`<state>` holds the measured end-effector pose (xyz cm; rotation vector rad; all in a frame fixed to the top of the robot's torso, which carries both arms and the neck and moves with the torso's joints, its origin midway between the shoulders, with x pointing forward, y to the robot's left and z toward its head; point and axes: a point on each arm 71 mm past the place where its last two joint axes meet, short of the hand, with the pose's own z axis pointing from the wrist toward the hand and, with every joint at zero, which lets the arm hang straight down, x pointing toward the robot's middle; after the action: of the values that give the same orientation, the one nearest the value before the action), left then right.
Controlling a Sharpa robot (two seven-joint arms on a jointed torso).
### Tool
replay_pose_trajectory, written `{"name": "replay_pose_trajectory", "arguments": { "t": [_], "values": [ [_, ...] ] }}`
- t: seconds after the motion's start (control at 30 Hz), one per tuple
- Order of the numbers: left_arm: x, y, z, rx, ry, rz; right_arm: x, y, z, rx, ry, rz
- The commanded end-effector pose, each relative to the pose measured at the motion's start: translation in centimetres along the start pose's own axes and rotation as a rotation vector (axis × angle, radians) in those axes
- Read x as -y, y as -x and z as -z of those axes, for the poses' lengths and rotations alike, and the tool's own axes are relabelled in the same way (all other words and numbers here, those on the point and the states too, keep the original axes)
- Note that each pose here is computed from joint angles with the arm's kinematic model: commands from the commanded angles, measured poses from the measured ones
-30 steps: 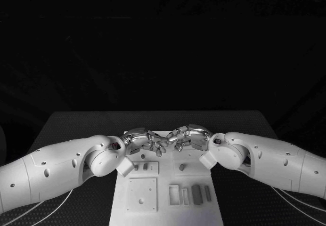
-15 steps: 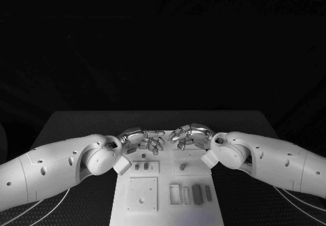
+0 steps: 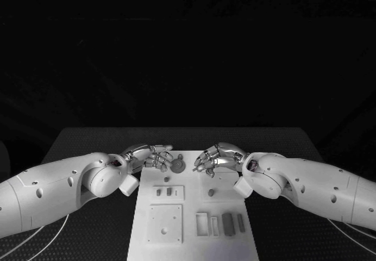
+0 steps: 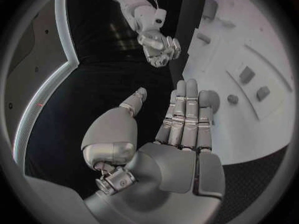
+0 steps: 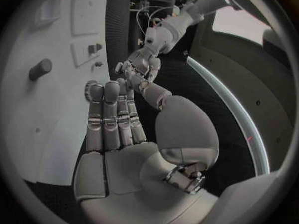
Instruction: Assemble the parts on the task board
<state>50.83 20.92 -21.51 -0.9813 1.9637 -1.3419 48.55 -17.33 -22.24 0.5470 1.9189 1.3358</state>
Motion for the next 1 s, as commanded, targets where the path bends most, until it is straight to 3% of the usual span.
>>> {"name": "replay_pose_trajectory", "arguments": {
  "t": [0.03, 0.1, 0.23, 0.4, 0.5, 0.7, 1.0],
  "values": [
    [0.72, 1.87, 0.43, 0.115, -0.042, 0.083, -1.1, -0.6, 0.0, 0.021, 0.05, 0.396],
    [1.07, 2.61, 0.66, 0.138, -0.052, 0.09, -1.9, -0.7, -0.2, 0.017, 0.065, 0.454],
    [2.17, 4.63, 0.99, 0.213, -0.057, 0.209, -3.6, -1.4, -0.5, 0.012, 0.105, 0.631],
    [2.92, 6.57, 1.31, 0.282, -0.077, 0.224, -5.6, -3.5, -1.4, -0.01, 0.18, 0.815],
    [3.24, 7.28, 1.45, 0.303, -0.086, 0.219, -6.3, -5.3, -1.7, -0.019, 0.233, 0.926],
    [3.47, 7.59, 1.53, 0.313, -0.092, 0.216, -6.7, -7.8, -1.8, -0.05, 0.285, 1.042],
    [3.75, 7.16, 0.73, 0.303, -0.096, 0.201, -6.1, -11.7, -1.4, -0.103, 0.333, 1.209]
  ]
}}
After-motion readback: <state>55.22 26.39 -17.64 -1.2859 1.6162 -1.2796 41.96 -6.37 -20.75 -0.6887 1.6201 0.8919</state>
